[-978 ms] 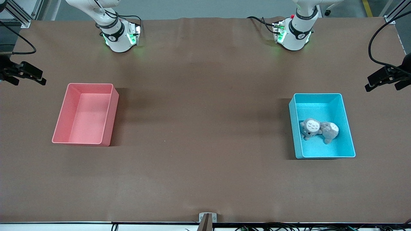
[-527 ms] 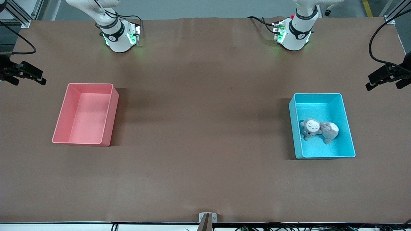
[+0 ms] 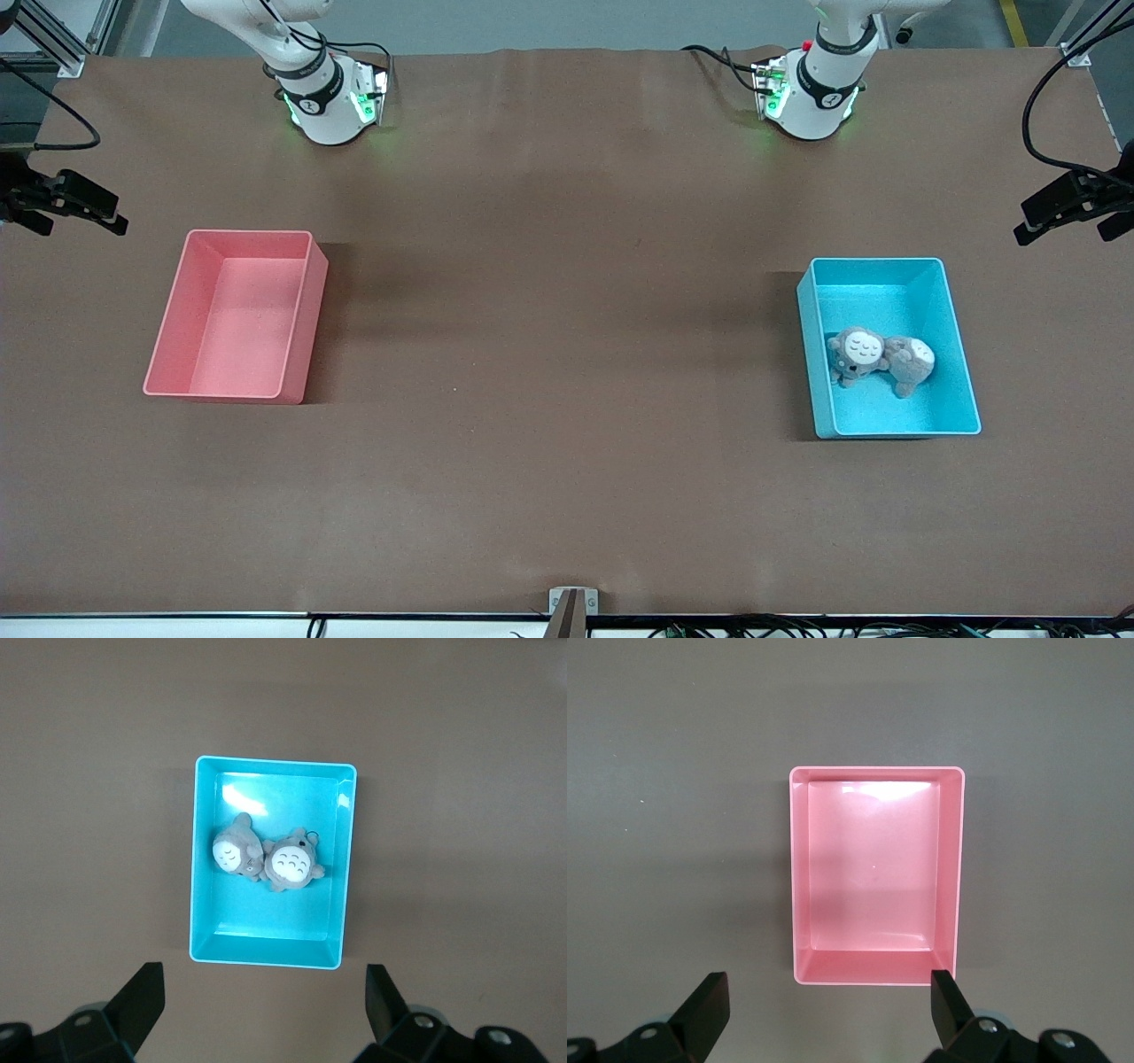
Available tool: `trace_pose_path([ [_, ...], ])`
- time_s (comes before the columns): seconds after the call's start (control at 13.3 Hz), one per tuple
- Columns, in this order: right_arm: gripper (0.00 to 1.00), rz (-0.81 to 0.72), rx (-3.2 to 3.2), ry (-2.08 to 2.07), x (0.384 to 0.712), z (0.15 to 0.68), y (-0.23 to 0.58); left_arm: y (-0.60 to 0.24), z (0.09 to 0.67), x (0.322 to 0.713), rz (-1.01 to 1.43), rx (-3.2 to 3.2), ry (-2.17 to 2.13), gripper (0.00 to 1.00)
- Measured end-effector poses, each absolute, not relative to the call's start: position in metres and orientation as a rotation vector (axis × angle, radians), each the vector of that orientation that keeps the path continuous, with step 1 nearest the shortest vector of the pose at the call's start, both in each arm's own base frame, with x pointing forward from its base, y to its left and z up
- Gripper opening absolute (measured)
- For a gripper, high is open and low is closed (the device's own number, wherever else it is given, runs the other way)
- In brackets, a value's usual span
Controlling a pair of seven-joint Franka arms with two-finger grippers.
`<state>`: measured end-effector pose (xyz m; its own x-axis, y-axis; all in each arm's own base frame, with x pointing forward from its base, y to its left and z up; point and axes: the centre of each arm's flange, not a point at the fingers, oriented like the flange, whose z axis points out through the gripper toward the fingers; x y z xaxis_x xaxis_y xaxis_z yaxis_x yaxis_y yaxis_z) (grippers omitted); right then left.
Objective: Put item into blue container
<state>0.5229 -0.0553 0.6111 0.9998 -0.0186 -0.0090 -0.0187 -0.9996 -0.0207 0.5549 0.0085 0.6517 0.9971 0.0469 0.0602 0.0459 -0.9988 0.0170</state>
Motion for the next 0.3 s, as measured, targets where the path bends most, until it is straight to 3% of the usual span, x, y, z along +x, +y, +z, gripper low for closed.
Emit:
trace_pose_path([
  [0.3, 1.00, 0.029, -3.120, 0.028, 0.5218, 0.6102, -0.0551, 0.0056, 0.6509, 0.5553, 0.093, 3.124, 0.064, 1.00],
])
